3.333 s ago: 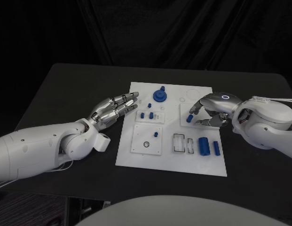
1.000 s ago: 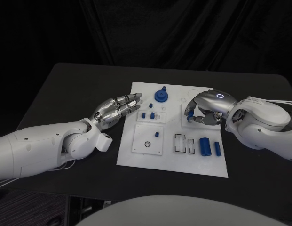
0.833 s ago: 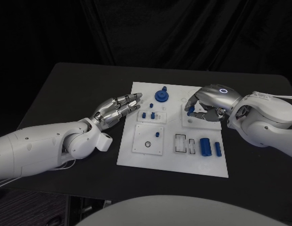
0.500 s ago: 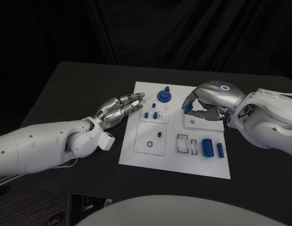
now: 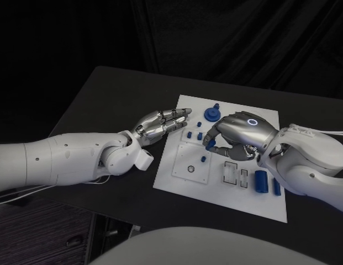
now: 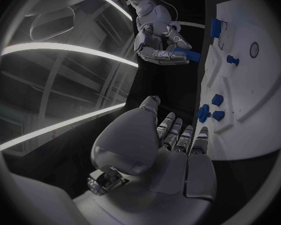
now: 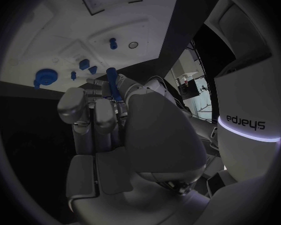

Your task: Assemble the parts on the task board

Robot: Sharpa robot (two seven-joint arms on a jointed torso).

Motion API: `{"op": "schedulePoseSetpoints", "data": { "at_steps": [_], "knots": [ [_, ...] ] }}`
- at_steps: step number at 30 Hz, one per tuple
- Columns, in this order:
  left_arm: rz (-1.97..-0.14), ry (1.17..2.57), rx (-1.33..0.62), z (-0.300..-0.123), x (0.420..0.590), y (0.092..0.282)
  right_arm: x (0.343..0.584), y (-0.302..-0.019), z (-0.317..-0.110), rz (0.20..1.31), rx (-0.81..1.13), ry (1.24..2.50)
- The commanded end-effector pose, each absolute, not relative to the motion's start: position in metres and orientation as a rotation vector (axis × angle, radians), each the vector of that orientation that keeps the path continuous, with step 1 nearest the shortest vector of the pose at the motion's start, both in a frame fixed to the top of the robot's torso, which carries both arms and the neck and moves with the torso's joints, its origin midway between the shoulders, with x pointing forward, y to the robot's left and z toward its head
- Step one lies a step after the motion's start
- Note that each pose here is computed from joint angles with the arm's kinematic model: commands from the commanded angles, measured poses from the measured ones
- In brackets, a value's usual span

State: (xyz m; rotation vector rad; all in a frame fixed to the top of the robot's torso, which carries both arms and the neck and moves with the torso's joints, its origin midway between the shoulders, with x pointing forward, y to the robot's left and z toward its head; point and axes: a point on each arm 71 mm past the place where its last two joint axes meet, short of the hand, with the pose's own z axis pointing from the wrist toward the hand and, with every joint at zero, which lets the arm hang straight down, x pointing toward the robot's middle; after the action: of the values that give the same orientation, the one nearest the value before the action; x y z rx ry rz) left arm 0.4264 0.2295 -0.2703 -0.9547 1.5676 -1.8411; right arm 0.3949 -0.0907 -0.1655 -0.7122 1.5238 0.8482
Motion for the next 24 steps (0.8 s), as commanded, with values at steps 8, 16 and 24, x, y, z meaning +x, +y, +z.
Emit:
{"op": "schedulePoseSetpoints", "data": {
  "at_steps": [8, 16, 24],
  "knots": [
    [-1.876, 1.464, -0.912, -0.264, 0.426, 0.230, 0.383, -0.069, -0.185, 0.892, -0.792, 1.512],
    [-1.882, 1.457, -0.908, -0.264, 0.427, 0.228, 0.377, -0.060, -0.203, 0.896, -0.830, 1.540],
    [-1.884, 1.458, -0.908, -0.264, 0.426, 0.228, 0.374, -0.058, -0.214, 0.897, -0.836, 1.559]
  ]
}}
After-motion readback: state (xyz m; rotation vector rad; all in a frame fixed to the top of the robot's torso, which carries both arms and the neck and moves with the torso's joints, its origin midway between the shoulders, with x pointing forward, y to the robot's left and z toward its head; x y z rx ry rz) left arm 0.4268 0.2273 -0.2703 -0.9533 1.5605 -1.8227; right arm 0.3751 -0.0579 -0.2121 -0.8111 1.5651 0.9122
